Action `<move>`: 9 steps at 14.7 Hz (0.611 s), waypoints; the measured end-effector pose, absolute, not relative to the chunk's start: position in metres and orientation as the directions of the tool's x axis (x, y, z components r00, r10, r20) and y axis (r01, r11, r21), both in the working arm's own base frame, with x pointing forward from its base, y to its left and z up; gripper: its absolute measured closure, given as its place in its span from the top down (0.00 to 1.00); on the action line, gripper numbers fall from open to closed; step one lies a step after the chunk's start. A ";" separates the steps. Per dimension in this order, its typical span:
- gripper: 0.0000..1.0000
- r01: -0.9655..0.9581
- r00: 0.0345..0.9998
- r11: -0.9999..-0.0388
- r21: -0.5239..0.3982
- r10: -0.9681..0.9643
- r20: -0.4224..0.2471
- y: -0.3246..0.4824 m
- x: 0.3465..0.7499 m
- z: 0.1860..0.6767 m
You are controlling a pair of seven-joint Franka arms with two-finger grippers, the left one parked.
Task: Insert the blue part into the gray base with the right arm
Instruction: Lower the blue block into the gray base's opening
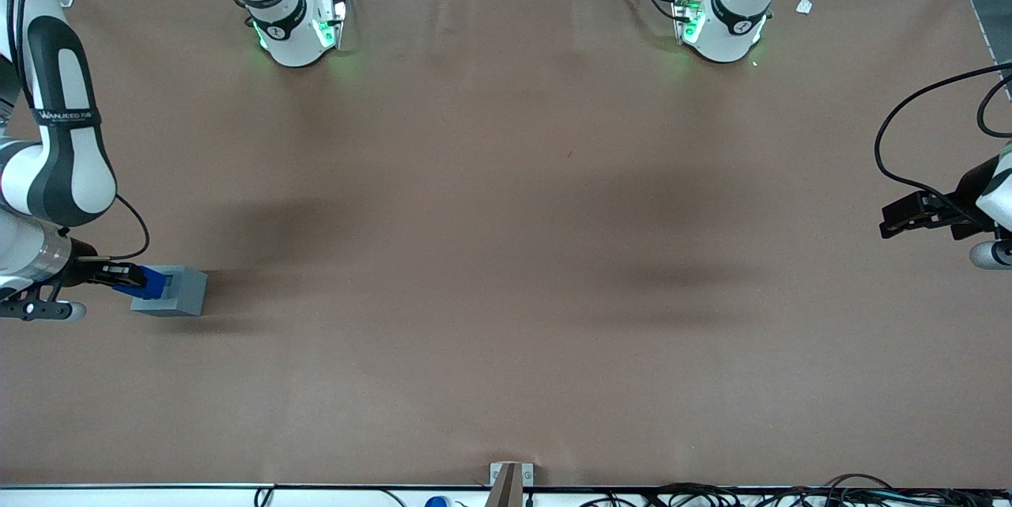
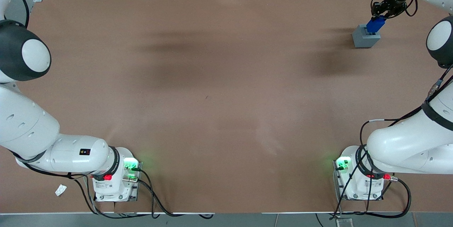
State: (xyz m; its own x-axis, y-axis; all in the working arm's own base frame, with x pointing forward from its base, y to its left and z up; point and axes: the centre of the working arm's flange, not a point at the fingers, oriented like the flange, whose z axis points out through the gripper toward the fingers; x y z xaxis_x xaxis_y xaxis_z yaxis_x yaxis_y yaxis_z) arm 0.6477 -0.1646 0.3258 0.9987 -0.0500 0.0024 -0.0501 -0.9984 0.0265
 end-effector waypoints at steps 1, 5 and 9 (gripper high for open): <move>0.51 -0.050 0.999 -0.998 0.027 -0.050 0.001 -0.165 0.648 0.325; 0.51 -0.051 0.999 -0.998 0.026 -0.051 -0.006 -0.165 0.647 0.320; 0.51 -0.050 0.999 -0.998 0.024 -0.050 -0.012 -0.164 0.647 0.316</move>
State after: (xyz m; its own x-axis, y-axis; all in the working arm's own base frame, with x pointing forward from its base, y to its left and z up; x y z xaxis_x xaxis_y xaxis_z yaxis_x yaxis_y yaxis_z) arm 0.6469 -0.1645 0.3163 0.9987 -0.0501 -0.0125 -0.0498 -0.9985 0.0241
